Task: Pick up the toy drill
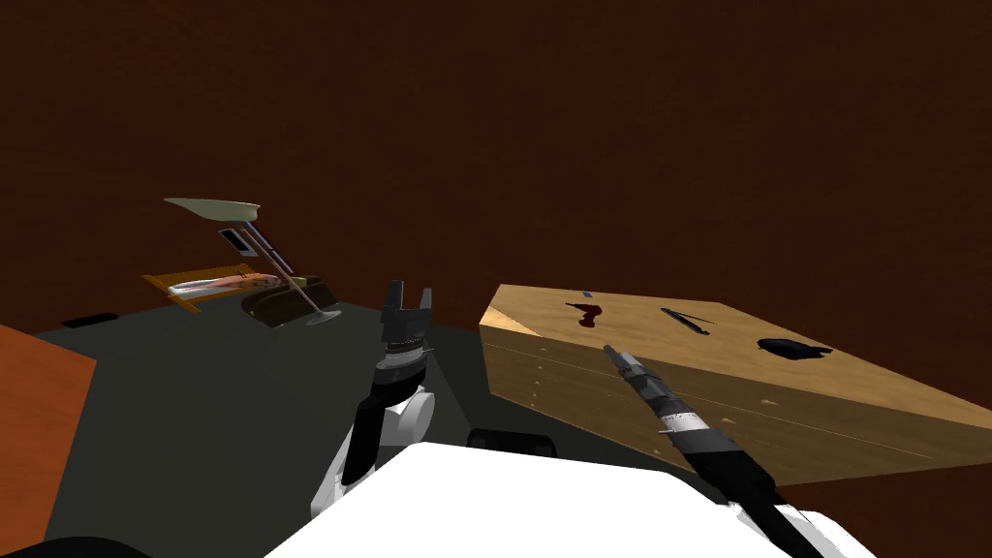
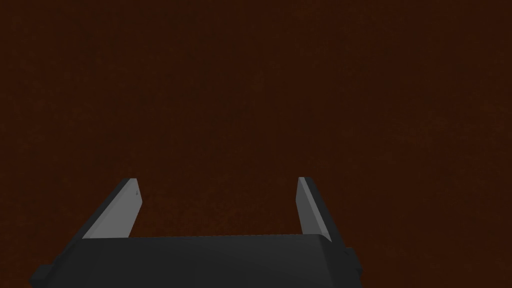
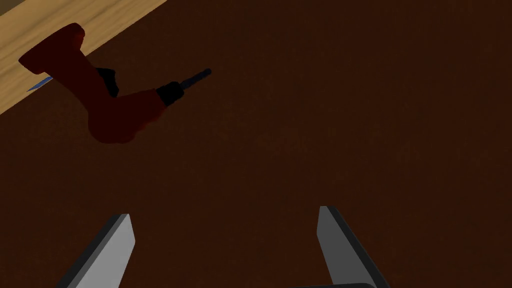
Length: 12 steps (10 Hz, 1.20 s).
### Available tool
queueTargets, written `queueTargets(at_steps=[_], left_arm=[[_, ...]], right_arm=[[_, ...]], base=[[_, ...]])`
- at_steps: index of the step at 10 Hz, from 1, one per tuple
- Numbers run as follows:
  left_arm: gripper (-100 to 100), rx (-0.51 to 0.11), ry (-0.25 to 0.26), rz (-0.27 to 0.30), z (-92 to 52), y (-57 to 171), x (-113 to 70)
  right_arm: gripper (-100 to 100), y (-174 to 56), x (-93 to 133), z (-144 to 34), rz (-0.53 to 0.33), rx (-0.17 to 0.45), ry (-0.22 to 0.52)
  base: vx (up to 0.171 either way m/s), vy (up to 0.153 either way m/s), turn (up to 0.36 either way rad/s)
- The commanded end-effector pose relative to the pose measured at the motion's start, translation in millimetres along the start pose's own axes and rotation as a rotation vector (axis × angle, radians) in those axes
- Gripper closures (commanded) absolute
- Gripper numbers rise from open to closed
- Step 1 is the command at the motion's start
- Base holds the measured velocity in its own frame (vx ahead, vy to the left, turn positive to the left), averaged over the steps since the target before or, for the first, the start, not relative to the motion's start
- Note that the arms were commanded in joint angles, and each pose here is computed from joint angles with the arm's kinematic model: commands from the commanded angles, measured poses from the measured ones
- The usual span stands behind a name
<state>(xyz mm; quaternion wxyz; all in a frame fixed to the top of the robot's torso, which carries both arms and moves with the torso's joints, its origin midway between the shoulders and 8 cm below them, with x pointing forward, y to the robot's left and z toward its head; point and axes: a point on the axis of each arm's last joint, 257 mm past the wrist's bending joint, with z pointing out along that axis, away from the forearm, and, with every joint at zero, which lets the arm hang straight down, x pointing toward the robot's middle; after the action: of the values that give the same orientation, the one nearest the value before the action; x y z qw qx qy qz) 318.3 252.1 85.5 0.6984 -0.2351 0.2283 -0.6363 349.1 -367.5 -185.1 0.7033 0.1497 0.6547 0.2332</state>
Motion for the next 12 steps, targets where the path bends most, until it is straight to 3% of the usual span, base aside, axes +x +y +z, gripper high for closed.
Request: queueTargets(at_steps=[1,3,4,5,6,8,9,10,11,12], left_arm=[[0,0.0,0.0,0.0,0.0,0,0.0],[0,0.0,0.0,0.0,0.0,0,0.0],[0,0.0,0.0,0.0,0.0,0,0.0],[0,0.0,0.0,0.0,0.0,0,0.0],[0,0.0,0.0,0.0,0.0,0,0.0],[0,0.0,0.0,0.0,0.0,0,0.0],[0,0.0,0.0,0.0,0.0,0,0.0],[0,0.0,0.0,0.0,0.0,0,0.0],[0,0.0,0.0,0.0,0.0,0,0.0],[0,0.0,0.0,0.0,0.0,0,0.0]], right_arm=[[-100,-12,1,-2.3,-0.048,0.015,0.029],[-100,-52,6,-17.5,-0.201,0.08,0.115],[-100,-55,6,-18.1,-0.215,0.078,0.129],[-100,-77,8,-27.8,-0.288,0.115,0.173],[-100,-77,6,-26.9,-0.3,0.108,0.18],[-100,-120,4,-47.4,-0.453,0.172,0.274],[-100,-120,2,-45.6,-0.469,0.162,0.283],[-100,-141,-2,-55.8,-0.55,0.188,0.333],[-100,-141,-3,-55.4,-0.554,0.186,0.334],[-100,-161,-8,-65.3,-0.637,0.209,0.386]], base=[[0.006,0.072,0.015],[0.021,0.117,0.058],[0.023,0.11,0.007],[0.002,0.101,0.05],[0.002,0.065,0.02],[0.031,0.091,0.07],[0.034,0.107,0.024],[0.025,0.096,0.065],[0.024,0.068,0.027],[0.03,0.075,0.052]])
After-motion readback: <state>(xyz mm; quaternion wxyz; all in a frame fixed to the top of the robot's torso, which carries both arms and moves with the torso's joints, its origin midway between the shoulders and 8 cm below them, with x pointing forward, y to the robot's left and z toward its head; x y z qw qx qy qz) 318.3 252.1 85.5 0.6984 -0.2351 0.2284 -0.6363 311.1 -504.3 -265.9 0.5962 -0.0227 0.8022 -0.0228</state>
